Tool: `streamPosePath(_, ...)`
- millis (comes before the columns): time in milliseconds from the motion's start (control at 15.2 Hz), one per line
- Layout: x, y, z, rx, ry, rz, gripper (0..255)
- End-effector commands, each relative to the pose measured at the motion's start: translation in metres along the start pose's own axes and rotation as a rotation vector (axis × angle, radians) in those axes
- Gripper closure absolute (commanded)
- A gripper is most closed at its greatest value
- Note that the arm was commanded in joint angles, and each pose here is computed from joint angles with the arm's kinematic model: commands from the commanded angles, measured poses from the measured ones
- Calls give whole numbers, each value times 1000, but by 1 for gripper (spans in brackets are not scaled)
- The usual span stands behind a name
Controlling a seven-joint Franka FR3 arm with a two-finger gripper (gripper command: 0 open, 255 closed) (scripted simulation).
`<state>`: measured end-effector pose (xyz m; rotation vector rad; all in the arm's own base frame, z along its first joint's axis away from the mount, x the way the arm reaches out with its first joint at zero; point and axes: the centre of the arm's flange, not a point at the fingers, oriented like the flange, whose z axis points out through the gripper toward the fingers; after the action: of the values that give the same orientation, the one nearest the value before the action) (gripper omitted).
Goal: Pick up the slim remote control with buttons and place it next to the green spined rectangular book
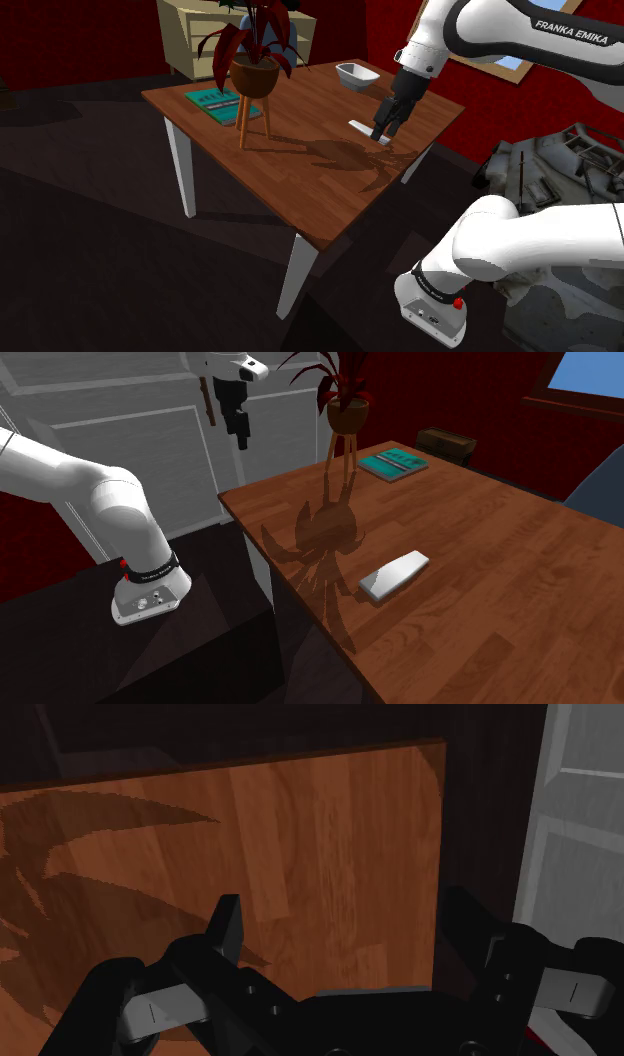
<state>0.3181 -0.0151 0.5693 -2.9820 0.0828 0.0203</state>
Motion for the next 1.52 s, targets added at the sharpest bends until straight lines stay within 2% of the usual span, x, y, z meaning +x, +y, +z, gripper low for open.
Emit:
streamPosePath(0, 0, 0, 0, 0, 0, 0, 0)
streamPosePath(1452, 123, 237, 79, -89, 2, -41, 0)
